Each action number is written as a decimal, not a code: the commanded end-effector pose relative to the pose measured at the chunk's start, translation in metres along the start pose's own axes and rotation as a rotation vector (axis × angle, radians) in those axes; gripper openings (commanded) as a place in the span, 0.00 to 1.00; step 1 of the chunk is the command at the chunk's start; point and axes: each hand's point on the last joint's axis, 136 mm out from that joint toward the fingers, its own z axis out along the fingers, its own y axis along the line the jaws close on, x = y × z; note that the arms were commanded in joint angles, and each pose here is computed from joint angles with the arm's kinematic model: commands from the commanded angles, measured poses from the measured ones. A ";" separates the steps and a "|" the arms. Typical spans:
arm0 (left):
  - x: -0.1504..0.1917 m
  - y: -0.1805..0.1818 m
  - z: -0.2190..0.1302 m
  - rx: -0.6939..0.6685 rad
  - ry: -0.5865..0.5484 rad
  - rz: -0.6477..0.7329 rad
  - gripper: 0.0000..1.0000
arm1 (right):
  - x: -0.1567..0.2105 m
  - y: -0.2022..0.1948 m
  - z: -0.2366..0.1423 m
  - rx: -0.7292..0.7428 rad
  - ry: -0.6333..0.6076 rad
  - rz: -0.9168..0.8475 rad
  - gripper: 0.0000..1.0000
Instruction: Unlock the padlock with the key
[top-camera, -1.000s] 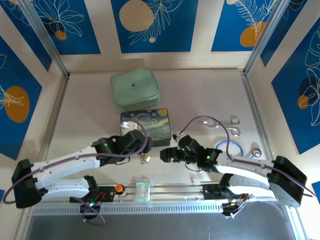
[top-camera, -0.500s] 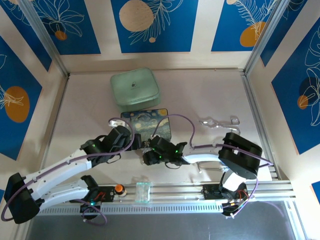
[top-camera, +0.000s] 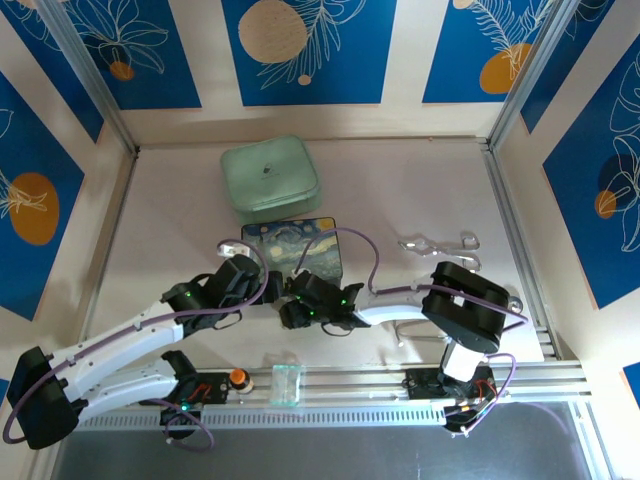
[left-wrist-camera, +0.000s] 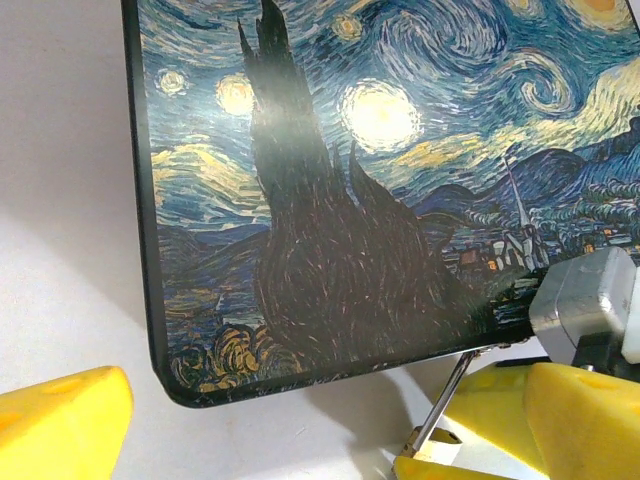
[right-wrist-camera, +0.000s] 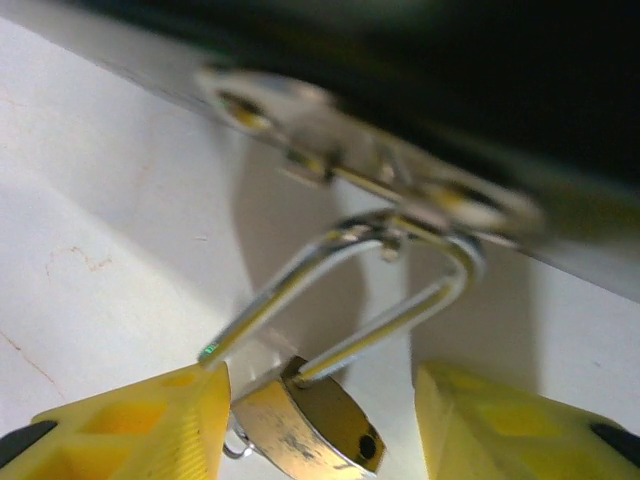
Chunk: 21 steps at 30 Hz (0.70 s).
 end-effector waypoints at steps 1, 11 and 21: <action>0.003 0.005 0.003 -0.010 0.004 -0.020 0.99 | 0.016 -0.002 0.007 0.011 0.057 0.000 0.47; 0.001 0.008 0.000 -0.015 -0.014 -0.025 0.99 | 0.033 -0.010 0.004 -0.012 0.079 0.066 0.31; -0.014 -0.003 -0.001 0.003 -0.047 0.164 0.99 | 0.036 -0.017 -0.001 -0.098 0.074 0.178 0.11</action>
